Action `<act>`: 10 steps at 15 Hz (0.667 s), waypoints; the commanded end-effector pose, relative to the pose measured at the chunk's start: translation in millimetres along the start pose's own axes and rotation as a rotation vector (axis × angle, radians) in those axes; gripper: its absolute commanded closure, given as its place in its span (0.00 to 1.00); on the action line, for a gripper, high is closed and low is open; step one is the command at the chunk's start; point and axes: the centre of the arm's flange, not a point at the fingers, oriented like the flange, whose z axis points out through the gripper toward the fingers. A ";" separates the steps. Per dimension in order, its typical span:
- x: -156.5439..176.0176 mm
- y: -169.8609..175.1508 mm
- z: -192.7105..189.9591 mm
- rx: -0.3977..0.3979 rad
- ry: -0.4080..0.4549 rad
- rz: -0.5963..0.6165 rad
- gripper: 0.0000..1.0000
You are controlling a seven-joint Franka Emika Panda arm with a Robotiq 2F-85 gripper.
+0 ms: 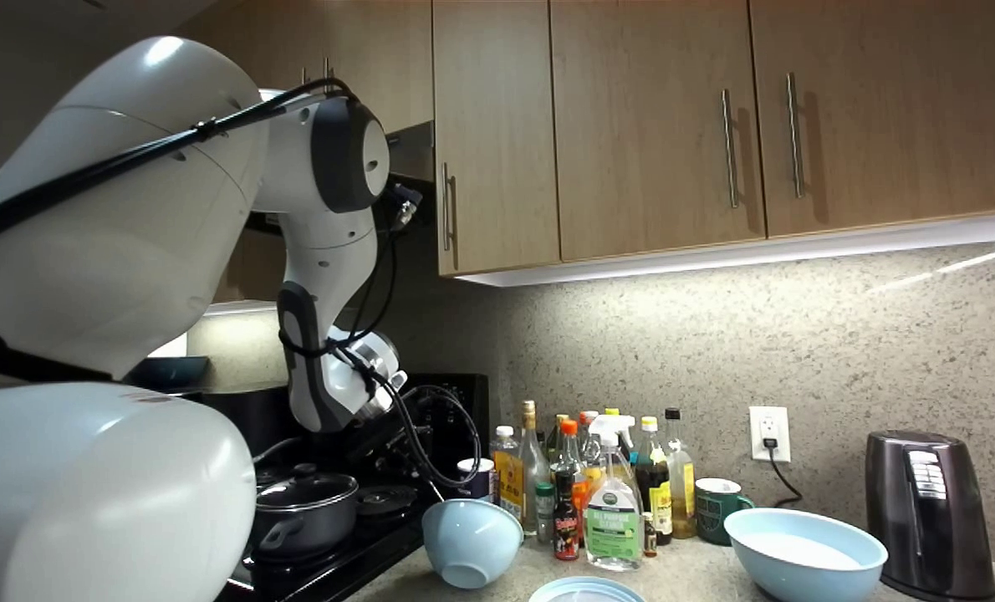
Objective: Remove the silver spoon from the clear bowl and place it inside the blue bowl on the left
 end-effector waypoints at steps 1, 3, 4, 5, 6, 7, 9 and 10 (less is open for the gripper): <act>-4.9 -2.3 -21.0 -0.062 -0.015 0.007 0.99; -5.5 -6.5 -34.5 -0.112 -0.041 0.018 0.99; -5.4 -7.7 -39.8 -0.138 -0.055 0.026 0.99; -5.2 -8.5 -46.2 -0.164 -0.066 0.033 0.99; -4.5 -9.6 -50.7 -0.188 -0.077 0.040 0.99; -4.0 -10.4 -56.6 -0.207 -0.083 0.043 0.99; -2.7 -12.4 -66.6 -0.249 -0.104 0.047 0.99; -2.4 -13.1 -70.9 -0.267 -0.114 0.049 0.99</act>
